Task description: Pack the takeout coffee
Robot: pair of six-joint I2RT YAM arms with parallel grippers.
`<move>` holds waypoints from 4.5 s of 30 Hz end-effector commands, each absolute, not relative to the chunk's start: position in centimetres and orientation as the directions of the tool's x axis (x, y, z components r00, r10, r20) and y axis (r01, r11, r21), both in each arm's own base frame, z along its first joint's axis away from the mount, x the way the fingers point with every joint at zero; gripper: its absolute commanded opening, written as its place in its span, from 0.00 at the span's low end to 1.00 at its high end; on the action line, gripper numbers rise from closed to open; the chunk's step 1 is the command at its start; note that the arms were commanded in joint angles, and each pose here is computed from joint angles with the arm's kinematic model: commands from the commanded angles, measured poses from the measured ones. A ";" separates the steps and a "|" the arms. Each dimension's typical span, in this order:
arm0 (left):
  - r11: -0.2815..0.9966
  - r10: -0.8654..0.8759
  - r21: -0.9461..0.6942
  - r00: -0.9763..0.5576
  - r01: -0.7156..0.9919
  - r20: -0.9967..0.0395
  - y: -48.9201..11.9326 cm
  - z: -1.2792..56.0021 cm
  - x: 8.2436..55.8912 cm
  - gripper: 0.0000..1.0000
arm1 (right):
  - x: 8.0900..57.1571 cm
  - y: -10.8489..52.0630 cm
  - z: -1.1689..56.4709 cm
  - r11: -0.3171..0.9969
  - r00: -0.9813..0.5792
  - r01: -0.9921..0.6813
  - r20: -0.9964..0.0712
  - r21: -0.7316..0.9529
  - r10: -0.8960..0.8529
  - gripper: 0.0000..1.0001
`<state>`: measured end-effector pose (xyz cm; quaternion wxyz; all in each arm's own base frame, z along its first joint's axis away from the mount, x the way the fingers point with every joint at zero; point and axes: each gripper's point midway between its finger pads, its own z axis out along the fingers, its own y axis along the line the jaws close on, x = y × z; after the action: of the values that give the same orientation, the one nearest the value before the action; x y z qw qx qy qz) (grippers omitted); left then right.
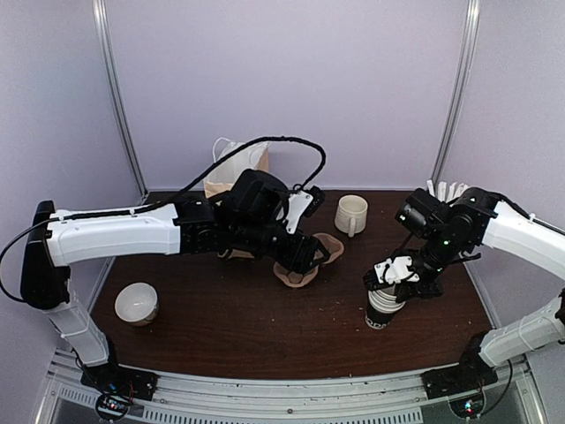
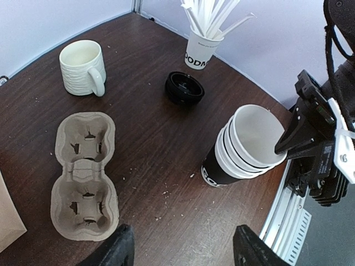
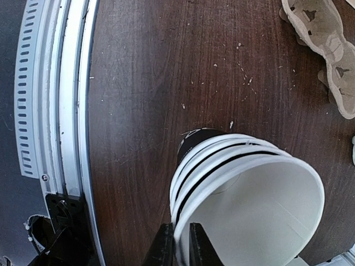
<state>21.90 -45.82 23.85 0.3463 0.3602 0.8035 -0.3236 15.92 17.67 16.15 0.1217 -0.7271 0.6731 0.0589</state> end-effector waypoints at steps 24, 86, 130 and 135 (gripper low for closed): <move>0.538 0.288 -0.284 -0.490 0.794 -0.823 -46.5 25.0 23.0 0.63 | 32.4 19.2 23.0 0.257 -0.157 -0.913 -0.309 -0.317 -0.938 0.00; 0.860 0.286 0.103 -0.304 0.500 -0.909 -32.2 31.7 27.5 0.97 | 23.2 24.5 24.3 0.031 0.031 -0.985 -0.351 -0.170 -0.936 0.00; 0.958 0.204 0.126 -0.302 0.259 -0.931 -24.7 31.7 28.4 0.96 | 13.6 35.8 14.2 -0.348 0.390 -0.914 -0.219 -0.206 -0.894 0.32; 0.932 0.251 0.145 -0.302 0.333 -0.920 -26.3 31.7 28.3 0.95 | 12.2 33.9 19.4 -0.342 0.381 -0.923 -0.299 -0.176 -0.875 0.38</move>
<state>28.13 -24.59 30.47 0.5593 0.1556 0.8142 -0.0100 13.52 35.44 13.59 0.1338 -0.8229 0.5513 0.0327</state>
